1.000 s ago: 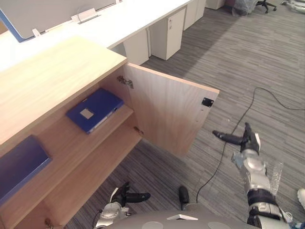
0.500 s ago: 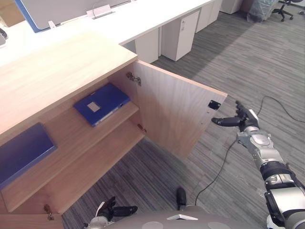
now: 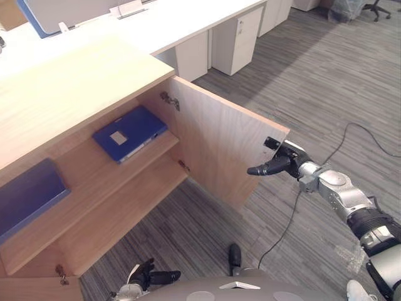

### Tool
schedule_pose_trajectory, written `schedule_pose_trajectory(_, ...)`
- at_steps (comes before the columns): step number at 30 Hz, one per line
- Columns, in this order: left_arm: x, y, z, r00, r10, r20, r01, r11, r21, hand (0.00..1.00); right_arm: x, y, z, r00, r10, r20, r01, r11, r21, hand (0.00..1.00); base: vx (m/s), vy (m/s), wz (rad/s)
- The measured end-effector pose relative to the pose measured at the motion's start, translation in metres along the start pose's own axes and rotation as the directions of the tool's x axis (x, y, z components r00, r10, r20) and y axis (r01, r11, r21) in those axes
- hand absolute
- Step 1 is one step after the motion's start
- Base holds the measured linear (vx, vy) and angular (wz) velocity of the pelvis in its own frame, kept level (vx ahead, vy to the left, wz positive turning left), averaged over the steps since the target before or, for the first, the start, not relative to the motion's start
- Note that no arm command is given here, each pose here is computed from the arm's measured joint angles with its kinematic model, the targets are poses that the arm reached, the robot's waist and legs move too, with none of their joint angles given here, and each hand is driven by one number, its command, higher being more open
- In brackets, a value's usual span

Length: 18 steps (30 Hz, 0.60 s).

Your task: Walk over to the cabinet, pick up the folder, carry it to the office cabinet, place the folder inside the office cabinet, then close the office cabinet door

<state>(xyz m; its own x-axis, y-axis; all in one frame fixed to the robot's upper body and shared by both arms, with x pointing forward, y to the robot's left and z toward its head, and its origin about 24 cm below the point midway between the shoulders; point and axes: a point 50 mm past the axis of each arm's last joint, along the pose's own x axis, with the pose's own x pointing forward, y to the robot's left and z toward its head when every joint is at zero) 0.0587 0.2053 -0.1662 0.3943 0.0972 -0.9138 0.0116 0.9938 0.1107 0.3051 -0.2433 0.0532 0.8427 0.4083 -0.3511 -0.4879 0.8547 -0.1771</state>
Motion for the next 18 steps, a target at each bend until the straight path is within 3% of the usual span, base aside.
schedule_pose_trajectory(3,0.0,0.0,0.0,1.0,-0.004,0.0,0.004,1.0,0.01,1.0,-0.002,0.008,0.008,0.996,0.091,0.012,-0.09,0.995,-0.044,1.0,-0.01,0.025,-0.13)
schedule_pose_trajectory(9,0.0,0.0,0.0,1.0,-0.007,0.01,0.007,1.0,0.018,1.0,0.0,0.014,0.012,0.993,0.116,0.024,-0.115,0.992,-0.057,1.0,-0.02,0.007,-0.08)
schedule_pose_trajectory(12,0.0,0.0,0.0,1.0,-0.007,0.009,0.007,1.0,0.015,1.0,-0.002,0.025,0.017,0.986,0.164,-0.008,-0.164,0.975,-0.148,1.0,-0.01,0.004,-0.15)
schedule_pose_trajectory(15,0.0,0.0,-0.001,1.0,-0.009,0.007,0.009,1.0,0.008,1.0,-0.008,0.05,0.028,0.925,0.361,-0.117,-0.379,0.867,-0.323,1.0,0.0,-0.003,-0.23)
schedule_pose_trajectory(18,-0.001,0.004,-0.002,1.0,-0.013,0.004,0.013,1.0,0.007,1.0,-0.018,0.089,0.023,0.774,0.579,-0.256,-0.632,0.673,-0.384,1.0,0.0,-0.001,-0.02)
